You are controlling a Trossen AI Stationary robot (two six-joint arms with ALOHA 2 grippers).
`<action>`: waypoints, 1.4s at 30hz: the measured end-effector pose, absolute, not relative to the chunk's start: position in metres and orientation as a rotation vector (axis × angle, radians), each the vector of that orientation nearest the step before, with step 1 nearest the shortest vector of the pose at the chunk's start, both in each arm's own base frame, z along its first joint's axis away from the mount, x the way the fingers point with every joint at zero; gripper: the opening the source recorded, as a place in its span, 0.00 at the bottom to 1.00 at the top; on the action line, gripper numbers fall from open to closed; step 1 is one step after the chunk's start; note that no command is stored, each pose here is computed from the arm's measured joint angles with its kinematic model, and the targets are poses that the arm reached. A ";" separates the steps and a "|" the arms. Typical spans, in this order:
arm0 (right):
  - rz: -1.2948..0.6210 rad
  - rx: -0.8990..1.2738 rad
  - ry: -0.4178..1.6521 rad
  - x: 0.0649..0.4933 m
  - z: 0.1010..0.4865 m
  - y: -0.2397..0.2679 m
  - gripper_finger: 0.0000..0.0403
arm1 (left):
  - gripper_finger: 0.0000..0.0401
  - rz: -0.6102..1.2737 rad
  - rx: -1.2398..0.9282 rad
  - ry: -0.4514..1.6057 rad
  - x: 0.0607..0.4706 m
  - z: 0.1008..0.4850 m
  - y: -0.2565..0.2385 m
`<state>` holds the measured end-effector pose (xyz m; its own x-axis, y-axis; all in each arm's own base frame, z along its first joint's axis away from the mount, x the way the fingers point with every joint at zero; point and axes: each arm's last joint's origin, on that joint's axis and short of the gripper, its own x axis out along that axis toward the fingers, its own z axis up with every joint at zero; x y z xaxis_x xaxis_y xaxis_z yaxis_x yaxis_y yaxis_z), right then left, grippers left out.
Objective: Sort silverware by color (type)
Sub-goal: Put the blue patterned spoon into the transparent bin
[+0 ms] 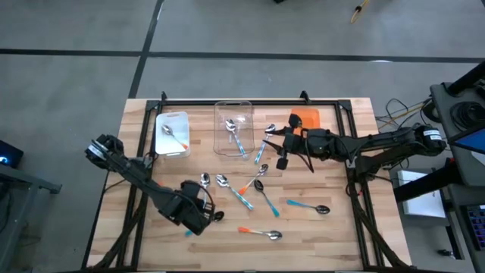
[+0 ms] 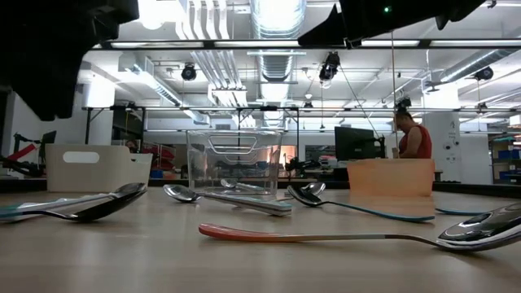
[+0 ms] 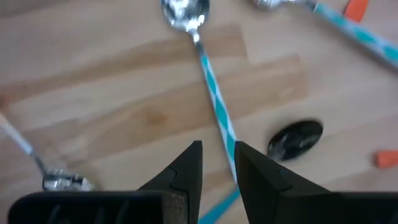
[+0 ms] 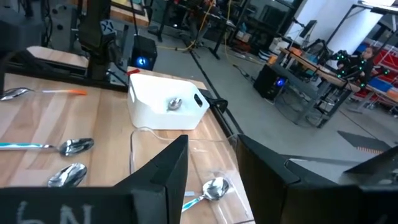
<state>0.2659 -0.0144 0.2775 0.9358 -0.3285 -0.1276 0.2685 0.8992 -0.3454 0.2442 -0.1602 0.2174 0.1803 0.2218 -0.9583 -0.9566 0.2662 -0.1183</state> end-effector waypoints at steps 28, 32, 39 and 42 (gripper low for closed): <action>-0.310 -0.306 0.199 0.267 0.274 -0.014 0.32 | 0.43 1.068 -0.807 0.896 0.245 0.150 -0.138; -0.307 -0.309 0.215 0.269 0.270 -0.014 0.32 | 0.42 1.023 -0.751 0.901 0.251 0.142 -0.140; -0.318 -0.309 0.229 0.272 0.266 -0.018 0.32 | 0.42 1.025 -0.733 0.908 0.254 0.132 -0.142; -0.317 -0.311 0.239 0.273 0.264 -0.018 0.32 | 0.42 1.028 -0.736 0.906 0.254 0.132 -0.142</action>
